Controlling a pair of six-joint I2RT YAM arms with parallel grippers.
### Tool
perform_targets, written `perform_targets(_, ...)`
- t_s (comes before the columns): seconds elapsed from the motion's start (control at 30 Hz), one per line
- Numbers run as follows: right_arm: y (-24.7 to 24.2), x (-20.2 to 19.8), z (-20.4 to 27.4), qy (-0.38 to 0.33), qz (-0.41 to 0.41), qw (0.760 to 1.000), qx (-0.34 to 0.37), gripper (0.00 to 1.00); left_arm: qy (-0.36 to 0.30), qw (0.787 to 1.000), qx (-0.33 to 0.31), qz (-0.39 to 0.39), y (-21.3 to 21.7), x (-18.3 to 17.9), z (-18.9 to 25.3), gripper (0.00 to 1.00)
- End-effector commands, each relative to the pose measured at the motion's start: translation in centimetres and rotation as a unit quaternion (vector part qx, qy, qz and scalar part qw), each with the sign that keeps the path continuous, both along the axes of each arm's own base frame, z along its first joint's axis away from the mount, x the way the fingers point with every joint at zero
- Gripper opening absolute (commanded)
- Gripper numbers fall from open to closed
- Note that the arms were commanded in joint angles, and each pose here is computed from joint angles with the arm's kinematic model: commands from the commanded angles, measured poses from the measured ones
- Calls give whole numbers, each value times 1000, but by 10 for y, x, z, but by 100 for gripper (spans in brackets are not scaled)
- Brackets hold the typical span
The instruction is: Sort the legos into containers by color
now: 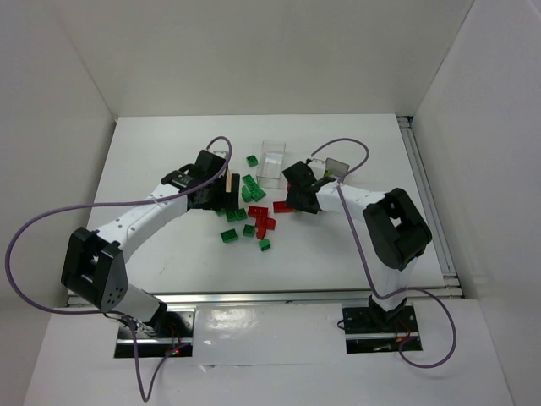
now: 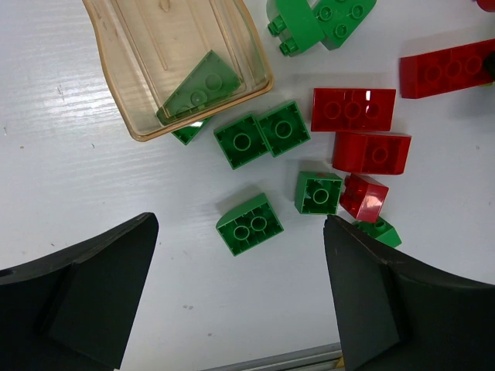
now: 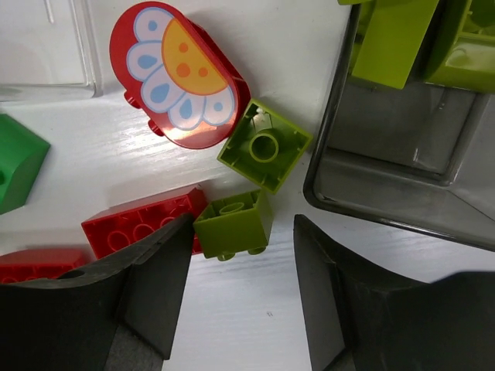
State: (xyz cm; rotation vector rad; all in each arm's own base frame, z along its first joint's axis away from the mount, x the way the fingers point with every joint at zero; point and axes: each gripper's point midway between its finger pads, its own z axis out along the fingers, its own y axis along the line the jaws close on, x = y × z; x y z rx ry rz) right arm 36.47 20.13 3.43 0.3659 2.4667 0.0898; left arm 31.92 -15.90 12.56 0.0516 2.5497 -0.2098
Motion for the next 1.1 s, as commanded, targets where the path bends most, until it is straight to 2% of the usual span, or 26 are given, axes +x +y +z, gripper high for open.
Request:
perform_targets(0.0, 6, 20, 15, -41, -22, 999, 15, 61, -12, 1000, 1, -13, -1, 0, 9, 98)
perform_targets(0.1, 2, 19, 14, -38, -30, 999, 9, 59, -12, 1000, 1, -13, -1, 0, 9, 98)
perform_targets(0.13, 2, 19, 14, -38, -30, 999, 9, 52, -12, 1000, 1, -13, -1, 0, 9, 98)
perform_targets(0.27, 0, 16, 17, -42, -30, 999, 12, 41, -7, 1000, 3, -13, -1, 0, 6, 98)
perform_targets(0.47, -2, 3, 28, -43, -20, 999, 10, 41, -6, 1000, -1, -16, -3, 1, 6, 98)
perform_targets(0.6, -2, -8, 41, -48, -5, 999, 3, 51, -2, 1000, 1, -16, -4, 2, 3, 98)
perform_targets(0.63, -5, -13, 41, -45, -1, 999, -3, 60, -2, 1000, 1, -16, -4, 2, 3, 98)
perform_targets(0.73, -6, -13, 41, -44, 3, 999, -6, 69, 0, 1000, -2, -18, -6, 3, 1, 98)
perform_targets(1.07, -5, -5, 29, -33, -11, 999, -10, 66, 2, 1000, 6, -24, -7, 2, 0, 98)
